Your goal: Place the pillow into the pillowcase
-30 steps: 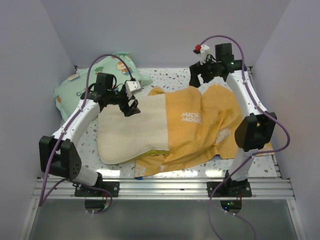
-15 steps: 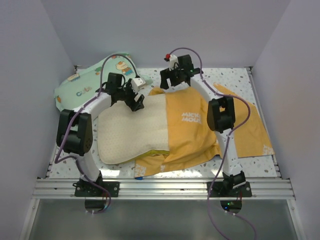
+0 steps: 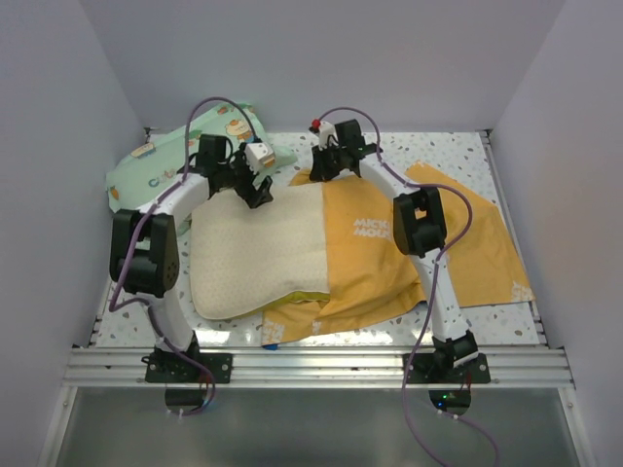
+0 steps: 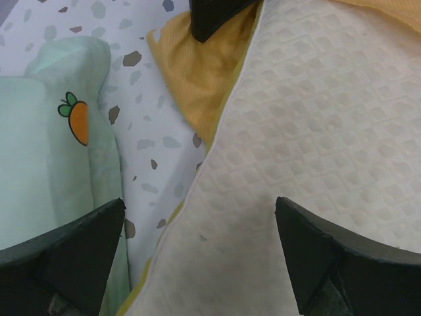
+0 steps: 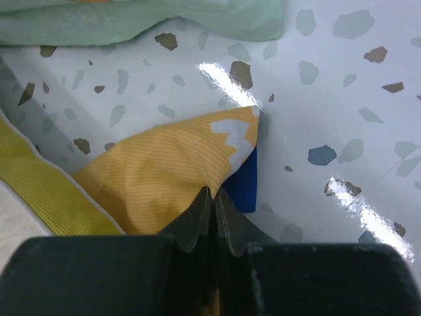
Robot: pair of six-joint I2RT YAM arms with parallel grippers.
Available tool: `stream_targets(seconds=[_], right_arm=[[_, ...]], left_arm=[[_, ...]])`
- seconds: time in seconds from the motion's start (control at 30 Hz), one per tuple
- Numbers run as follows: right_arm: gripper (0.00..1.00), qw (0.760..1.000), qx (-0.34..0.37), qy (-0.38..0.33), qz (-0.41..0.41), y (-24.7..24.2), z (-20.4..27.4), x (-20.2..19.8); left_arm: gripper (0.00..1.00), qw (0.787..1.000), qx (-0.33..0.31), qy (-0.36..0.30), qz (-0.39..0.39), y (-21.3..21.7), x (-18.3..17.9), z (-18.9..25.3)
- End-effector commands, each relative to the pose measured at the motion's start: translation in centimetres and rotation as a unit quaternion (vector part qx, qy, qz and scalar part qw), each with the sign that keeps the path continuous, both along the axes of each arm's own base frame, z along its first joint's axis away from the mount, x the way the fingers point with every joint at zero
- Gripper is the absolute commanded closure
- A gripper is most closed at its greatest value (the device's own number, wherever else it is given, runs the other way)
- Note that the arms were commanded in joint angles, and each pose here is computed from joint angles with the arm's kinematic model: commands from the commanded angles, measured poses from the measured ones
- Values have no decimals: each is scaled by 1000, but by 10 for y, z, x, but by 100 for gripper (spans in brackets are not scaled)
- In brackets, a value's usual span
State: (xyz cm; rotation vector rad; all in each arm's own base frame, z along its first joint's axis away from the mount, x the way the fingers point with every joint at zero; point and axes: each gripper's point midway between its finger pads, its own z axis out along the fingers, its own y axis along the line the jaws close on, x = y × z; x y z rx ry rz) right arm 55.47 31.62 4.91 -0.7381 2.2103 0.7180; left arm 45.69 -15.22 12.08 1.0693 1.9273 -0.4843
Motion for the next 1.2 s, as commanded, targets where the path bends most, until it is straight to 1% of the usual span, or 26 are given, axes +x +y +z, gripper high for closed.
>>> stream_targets(seconds=[0.0,0.2,0.23,0.27,0.3,0.33,0.37,0.4,0.43,0.47,0.53,0.57,0.6,0.63,0.67,0.7,0.73,0.77,0.8,0.83,0.97,1.0,1.07,1.1,1.13,1.17], right_arm=[[100,998,53,-25,36,22,35,1],[100,993,98,-39,59,32,85,-9],[100,992,107,-38,56,33,93,-11],[100,990,120,-39,60,37,103,-12],[100,989,131,-39,57,39,117,-15],[100,988,137,-43,57,41,127,-16],[100,987,144,-42,56,45,134,-20],[100,986,148,-46,57,47,143,-22],[100,985,154,-54,58,50,157,-27],[100,984,158,-54,64,58,161,-34],[100,983,166,-49,61,66,175,-46],[100,981,173,-50,69,78,181,-55],[100,981,178,-44,56,82,185,-57],[100,980,186,-48,51,85,193,-61],[100,979,194,-36,48,96,197,-70],[100,979,199,-31,43,101,200,-73],[100,978,204,-28,33,104,204,-74],[100,976,215,-12,28,116,208,-83],[100,975,219,-9,23,121,210,-85],[100,975,221,-10,10,126,212,-85],[100,971,240,5,-19,146,215,-95],[100,971,240,9,-21,148,210,-94],[100,971,238,14,-20,150,204,-92],[100,971,237,17,-6,154,197,-93],[100,972,235,11,6,154,198,-94],[100,974,228,8,15,156,195,-96]], left_arm=[[0,997,4,-4,-75,-12,3,-13],[0,992,14,16,-122,-19,4,-46],[4,991,15,12,-134,-21,5,-45],[13,985,8,52,-162,-29,-14,-55],[40,982,10,39,-187,-35,-13,-47],[54,978,1,47,-202,-39,-20,-44],[66,973,-29,58,-222,-49,-33,-34],[87,971,-44,58,-226,-55,-37,-24],[95,970,-57,58,-230,-61,-42,-16],[100,966,-73,28,-246,-74,-44,7],[100,962,-109,27,-249,-88,-56,27],[100,958,-123,-17,-259,-99,-55,53],[100,957,-141,2,-253,-104,-63,56],[100,949,-153,-32,-273,-117,-69,76],[100,946,-157,-41,-280,-122,-74,82],[100,947,-168,-22,-273,-126,-83,80],[100,942,-177,-54,-279,-133,-81,91],[100,938,-183,-67,-288,-141,-90,102],[100,939,-191,-50,-282,-143,-97,96],[100,935,-195,-79,-287,-148,-96,105],[100,939,-205,-46,-273,-153,-105,88],[100,943,-205,-23,-261,-150,-109,74],[100,952,-201,-40,-227,-142,-101,70],[100,957,-210,-5,-198,-135,-106,55],[100,963,-209,-12,-170,-129,-97,55],[90,967,-210,2,-142,-118,-90,50]])
